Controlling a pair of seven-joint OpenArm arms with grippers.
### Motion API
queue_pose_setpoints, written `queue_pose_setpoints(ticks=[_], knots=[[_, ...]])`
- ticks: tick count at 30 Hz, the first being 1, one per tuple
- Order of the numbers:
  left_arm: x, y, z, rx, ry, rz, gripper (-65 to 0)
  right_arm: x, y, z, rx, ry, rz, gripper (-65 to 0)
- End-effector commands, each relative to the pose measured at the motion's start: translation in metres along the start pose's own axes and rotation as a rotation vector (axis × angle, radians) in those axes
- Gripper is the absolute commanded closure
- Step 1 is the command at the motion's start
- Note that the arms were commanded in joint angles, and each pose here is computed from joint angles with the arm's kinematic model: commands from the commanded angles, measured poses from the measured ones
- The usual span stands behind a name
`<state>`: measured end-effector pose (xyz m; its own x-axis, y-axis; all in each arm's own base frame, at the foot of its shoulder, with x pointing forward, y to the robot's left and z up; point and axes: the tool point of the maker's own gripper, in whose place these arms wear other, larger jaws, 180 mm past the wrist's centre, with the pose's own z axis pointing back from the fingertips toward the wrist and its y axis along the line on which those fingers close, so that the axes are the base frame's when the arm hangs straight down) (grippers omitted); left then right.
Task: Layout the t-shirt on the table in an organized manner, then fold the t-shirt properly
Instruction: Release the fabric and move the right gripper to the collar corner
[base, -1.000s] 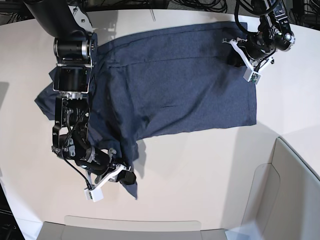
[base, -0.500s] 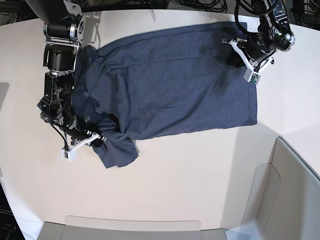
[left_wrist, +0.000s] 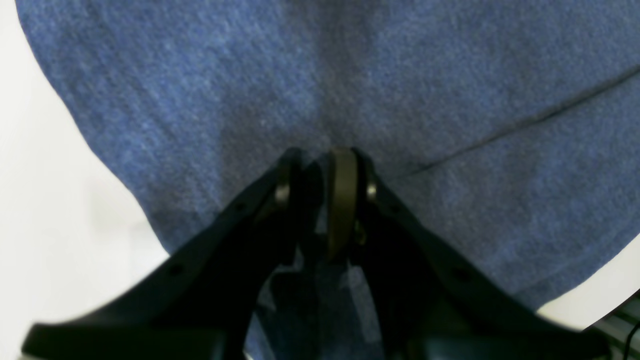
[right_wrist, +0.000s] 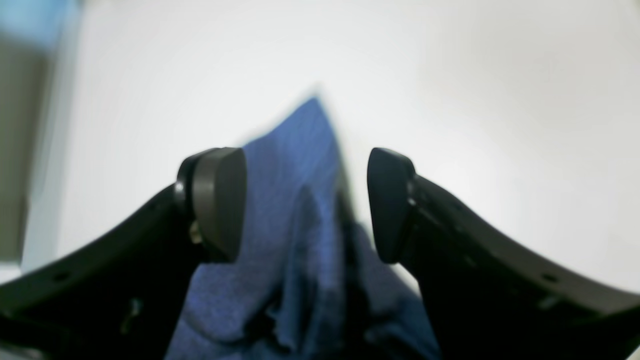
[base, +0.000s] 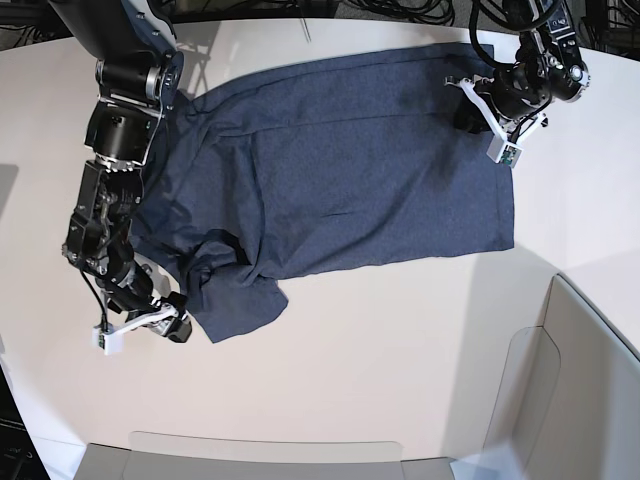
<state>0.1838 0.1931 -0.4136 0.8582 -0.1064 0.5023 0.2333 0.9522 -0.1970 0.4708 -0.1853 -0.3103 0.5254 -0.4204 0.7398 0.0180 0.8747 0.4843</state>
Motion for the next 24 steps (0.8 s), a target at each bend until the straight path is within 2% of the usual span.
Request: queue_pose_setpoints(ticks=[1, 6, 9, 11, 15, 16, 24], knots=[[-0.019, 0.003, 0.001, 0.018, 0.083, -0.011, -10.2, 0.012, -0.005, 0.011, -0.005, -0.033, 0.004, -36.4], [-0.018, 0.003, 0.001, 0.018, 0.082, -0.011, -10.2, -0.012, -0.046, 0.057, -0.103, -0.011, -0.020, -36.3], [-0.017, 0.003, 0.001, 0.018, 0.081, -0.013, -10.2, -0.022, -0.056, 0.082, -0.144, 0.004, 0.002, -35.3], [-0.017, 0.003, 0.001, 0.018, 0.081, -0.013, -10.2, -0.026, -0.056, 0.092, -0.155, 0.017, 0.029, -28.9], [-0.017, 0.003, 0.001, 0.018, 0.079, -0.013, -10.2, -0.032, -0.054, 0.107, -0.169, 0.019, 0.069, -10.3], [-0.017, 0.003, 0.001, 0.018, 0.079, -0.013, -10.2, -0.035, -0.054, 0.109, -0.173, 0.023, 0.075, -8.2], [-0.018, 0.003, 0.001, 0.018, 0.082, -0.013, -10.2, -0.057, -0.062, 0.117, -0.195, 0.068, 0.073, -11.5]])
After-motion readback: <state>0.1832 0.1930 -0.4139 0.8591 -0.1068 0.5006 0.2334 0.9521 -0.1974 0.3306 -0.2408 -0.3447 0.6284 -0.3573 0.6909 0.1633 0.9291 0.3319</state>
